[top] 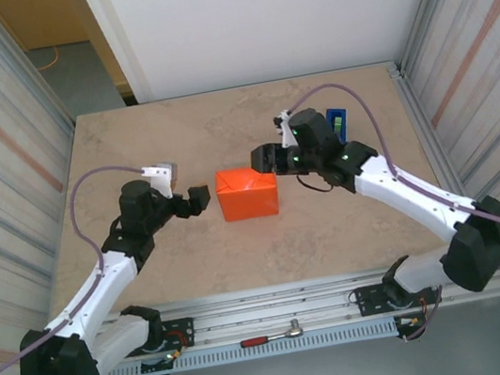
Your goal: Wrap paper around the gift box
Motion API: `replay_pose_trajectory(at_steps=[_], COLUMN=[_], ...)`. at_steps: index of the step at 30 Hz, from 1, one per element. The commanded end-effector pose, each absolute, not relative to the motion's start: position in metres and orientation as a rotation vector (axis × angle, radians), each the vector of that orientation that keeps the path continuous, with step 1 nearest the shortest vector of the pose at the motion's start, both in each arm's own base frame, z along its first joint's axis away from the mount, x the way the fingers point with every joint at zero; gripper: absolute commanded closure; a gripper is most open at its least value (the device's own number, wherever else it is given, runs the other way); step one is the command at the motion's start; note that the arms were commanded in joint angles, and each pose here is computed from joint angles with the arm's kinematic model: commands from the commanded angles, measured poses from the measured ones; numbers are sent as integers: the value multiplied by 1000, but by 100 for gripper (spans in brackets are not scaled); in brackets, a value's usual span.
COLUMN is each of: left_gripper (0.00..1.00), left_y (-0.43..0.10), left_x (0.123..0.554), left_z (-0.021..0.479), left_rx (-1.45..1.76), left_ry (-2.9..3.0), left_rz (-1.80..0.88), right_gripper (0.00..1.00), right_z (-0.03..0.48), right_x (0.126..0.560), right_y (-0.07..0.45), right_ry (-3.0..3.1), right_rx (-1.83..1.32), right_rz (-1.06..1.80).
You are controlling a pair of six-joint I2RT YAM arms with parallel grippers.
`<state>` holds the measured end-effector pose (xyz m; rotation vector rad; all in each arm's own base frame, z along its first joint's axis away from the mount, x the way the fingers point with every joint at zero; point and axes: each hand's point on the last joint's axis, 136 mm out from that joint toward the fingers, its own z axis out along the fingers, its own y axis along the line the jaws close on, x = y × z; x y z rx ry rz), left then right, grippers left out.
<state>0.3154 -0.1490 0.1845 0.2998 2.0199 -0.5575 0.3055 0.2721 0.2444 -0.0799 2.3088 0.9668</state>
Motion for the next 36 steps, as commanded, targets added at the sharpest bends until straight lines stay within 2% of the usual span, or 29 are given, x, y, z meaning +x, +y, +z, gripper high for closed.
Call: replay_pose_trajectory(at_steps=[1,8,13,19,27,36], left_gripper=[1,1,1,1,1,1], left_y=[-153,-163,-171,-184,-195,-200], left_x=[315,288,267,251,262,309], left_z=[194,171,145,122,116,125], left_rx=[228,138,143,195,226,227], left_ry=[2049,2142,2172,2195,2200,2197], left_rz=[-641,-772,-775,-731,-712,-628], right_gripper=[44,37,30,26,25,25], right_z=[206,157,135,113,117,134], right_x=[294,267,251,241,260,317], right_y=[242,219,223,239,251,239], right_ry=[2389,2445,2473,2521,2525,2505], right_rx=[-46,6,-3,-42,-63,64], right_rz=[825,782,772,749,701,688])
